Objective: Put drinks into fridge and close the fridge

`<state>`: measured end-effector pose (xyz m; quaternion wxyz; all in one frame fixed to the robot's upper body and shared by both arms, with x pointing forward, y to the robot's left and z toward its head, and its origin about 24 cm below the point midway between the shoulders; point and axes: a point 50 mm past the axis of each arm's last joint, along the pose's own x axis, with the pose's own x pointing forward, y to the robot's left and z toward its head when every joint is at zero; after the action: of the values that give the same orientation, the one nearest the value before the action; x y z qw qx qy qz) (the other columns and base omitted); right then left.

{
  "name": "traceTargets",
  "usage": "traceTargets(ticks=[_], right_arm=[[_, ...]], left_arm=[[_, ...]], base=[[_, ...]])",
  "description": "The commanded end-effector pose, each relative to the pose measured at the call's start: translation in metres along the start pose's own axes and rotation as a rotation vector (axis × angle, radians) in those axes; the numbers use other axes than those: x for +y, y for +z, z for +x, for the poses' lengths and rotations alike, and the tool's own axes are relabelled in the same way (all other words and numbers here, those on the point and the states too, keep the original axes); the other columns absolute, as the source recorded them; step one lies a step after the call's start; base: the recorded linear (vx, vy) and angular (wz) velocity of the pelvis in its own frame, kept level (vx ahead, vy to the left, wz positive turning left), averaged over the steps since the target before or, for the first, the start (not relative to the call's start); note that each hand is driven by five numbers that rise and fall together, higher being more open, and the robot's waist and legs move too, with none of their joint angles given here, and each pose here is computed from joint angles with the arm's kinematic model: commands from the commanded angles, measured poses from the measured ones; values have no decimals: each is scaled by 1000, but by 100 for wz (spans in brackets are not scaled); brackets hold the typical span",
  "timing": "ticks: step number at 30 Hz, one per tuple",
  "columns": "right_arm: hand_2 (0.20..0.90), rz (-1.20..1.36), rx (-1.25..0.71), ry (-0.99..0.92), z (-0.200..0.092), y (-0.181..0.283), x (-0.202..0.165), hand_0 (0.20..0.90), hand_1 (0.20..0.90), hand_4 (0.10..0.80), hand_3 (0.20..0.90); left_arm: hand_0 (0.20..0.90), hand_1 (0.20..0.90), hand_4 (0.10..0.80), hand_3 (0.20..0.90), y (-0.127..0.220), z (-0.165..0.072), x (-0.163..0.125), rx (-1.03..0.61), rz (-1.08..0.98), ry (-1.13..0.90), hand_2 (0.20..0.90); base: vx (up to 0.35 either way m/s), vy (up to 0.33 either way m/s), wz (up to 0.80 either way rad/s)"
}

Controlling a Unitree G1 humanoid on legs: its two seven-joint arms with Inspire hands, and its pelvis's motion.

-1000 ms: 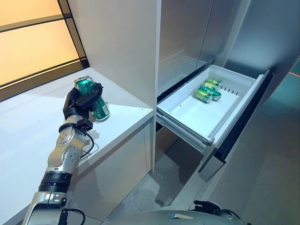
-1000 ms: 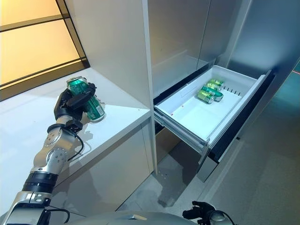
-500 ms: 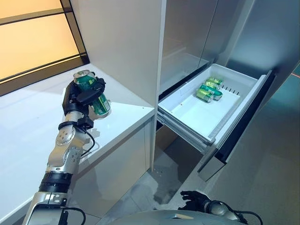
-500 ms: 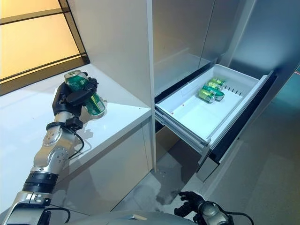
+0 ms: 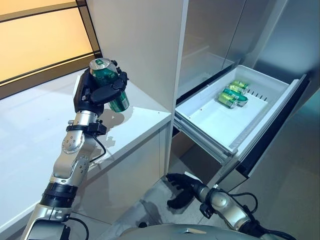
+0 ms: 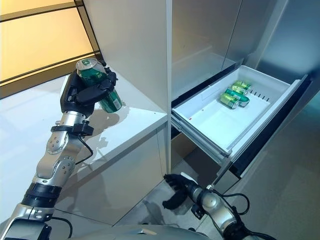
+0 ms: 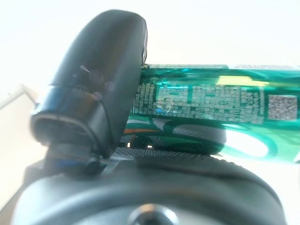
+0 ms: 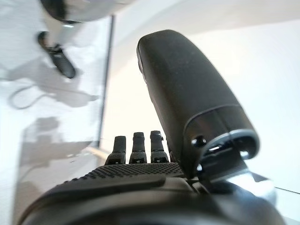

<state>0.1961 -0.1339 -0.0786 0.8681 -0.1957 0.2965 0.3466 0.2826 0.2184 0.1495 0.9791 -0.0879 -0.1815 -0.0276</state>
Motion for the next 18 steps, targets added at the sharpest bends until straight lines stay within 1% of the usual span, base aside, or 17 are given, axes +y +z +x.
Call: traceTargets(ticks=[1,4,5,7,9,10,12,17,18], right_arm=[[900,-69,-353,96,1,85,-19,900,900,800,900],[900,-45,-464,195,-4,115,-19,900,900,800,900],[900,-51,-522,264,-9,132,-19,900,900,800,900],[900,-80,-576,325,-13,145,-16,900,900,800,900],[900,-111,-619,360,-19,159,-16,900,900,800,900],[900,-148,-671,398,-25,172,-16,900,900,800,900],[900,-179,-711,415,-30,184,-13,900,900,800,900],[900,-252,-873,490,-54,219,-4,900,900,800,900],[900,-270,-908,507,-62,212,-10,900,900,800,900]], left_arm=[[300,300,100,200,98,30,-52,-519,21,-281,300],[300,300,100,200,95,27,-55,-518,4,-320,300],[300,300,100,200,95,25,-59,-521,-4,-345,300],[300,300,100,200,96,24,-61,-524,-5,-357,300],[300,300,100,200,97,23,-62,-527,-8,-369,300],[300,300,100,200,97,22,-64,-534,-12,-382,300],[300,300,100,200,97,21,-66,-538,-15,-389,300],[300,300,100,200,98,15,-72,-555,-29,-433,300],[300,300,100,200,98,13,-68,-560,-25,-436,300]], base=[[-29,8,6],[-15,5,3],[0,0,0],[0,0,0],[0,0,0],[0,0,0],[0,0,0],[-16,4,0],[-62,10,-1]])
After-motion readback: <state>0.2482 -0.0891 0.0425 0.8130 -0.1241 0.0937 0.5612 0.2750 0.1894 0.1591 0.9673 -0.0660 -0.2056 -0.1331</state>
